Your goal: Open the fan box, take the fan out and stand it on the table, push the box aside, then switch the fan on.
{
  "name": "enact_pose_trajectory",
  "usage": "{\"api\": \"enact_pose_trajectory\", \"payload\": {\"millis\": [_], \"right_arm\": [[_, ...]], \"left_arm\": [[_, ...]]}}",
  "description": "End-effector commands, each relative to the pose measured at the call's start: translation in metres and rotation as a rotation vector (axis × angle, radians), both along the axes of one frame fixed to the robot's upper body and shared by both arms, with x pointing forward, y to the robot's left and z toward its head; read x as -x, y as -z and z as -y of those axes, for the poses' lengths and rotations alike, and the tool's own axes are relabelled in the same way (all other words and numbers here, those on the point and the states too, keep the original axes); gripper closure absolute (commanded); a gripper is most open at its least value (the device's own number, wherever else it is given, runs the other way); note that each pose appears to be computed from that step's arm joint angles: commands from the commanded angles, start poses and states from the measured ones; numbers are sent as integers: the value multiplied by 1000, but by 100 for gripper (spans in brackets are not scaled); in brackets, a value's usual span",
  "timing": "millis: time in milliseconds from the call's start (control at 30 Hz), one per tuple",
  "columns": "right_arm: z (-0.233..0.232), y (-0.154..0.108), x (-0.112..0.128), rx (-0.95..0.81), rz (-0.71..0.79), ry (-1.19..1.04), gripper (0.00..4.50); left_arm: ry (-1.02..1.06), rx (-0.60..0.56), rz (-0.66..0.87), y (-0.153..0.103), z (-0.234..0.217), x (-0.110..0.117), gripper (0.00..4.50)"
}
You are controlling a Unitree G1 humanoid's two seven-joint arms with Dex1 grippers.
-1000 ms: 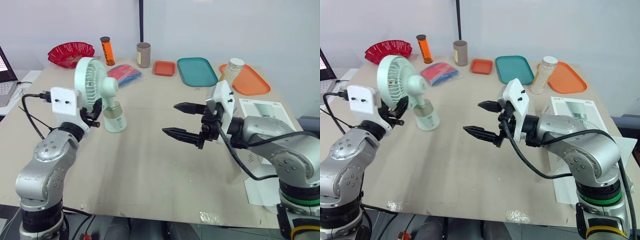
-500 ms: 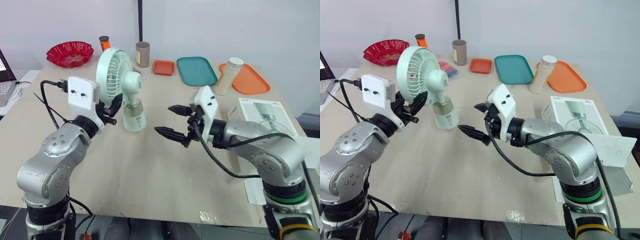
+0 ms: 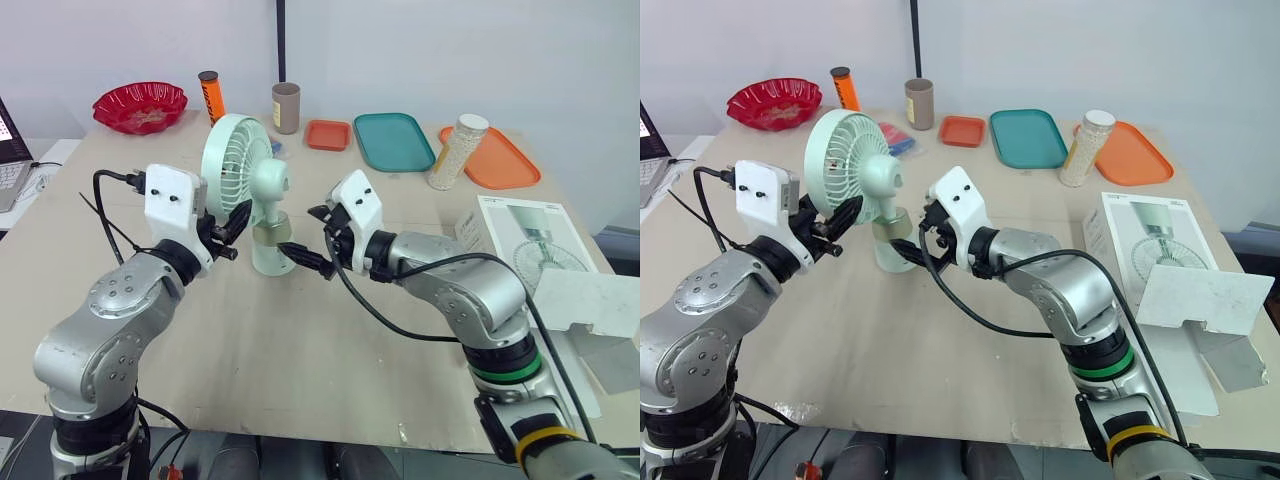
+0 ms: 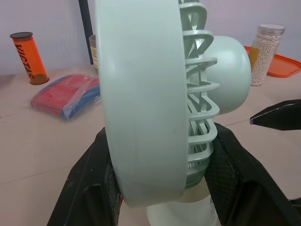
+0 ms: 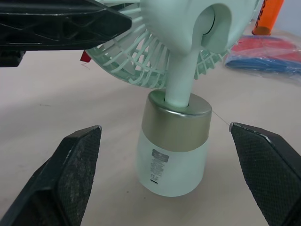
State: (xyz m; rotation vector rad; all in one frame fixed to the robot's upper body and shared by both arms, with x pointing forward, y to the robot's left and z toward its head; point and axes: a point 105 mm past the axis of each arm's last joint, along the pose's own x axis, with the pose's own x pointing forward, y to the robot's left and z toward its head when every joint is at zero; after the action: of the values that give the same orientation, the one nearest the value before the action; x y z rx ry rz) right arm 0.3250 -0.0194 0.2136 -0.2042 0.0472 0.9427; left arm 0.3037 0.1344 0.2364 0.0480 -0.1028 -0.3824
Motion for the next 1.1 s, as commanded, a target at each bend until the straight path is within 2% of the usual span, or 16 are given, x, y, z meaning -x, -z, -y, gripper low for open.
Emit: {"api": "enact_pose_trajectory", "payload": {"millis": [33, 567, 667, 733, 1100], "right_arm": [[-10, -14, -7, -37, 58, 5, 0], [-35, -7, -23, -67, 38, 2, 0], [-35, -6, -23, -70, 36, 1, 70], [-36, -6, -23, -69, 36, 0, 155], [-39, -4, -23, -74, 29, -5, 155]], "left_arm": [[26, 3, 101, -17, 2, 10, 260], [57, -2, 95, -16, 6, 13, 260], [58, -4, 95, -16, 6, 13, 260], [59, -4, 95, -16, 6, 13, 260], [63, -5, 95, -16, 7, 12, 260]]}}
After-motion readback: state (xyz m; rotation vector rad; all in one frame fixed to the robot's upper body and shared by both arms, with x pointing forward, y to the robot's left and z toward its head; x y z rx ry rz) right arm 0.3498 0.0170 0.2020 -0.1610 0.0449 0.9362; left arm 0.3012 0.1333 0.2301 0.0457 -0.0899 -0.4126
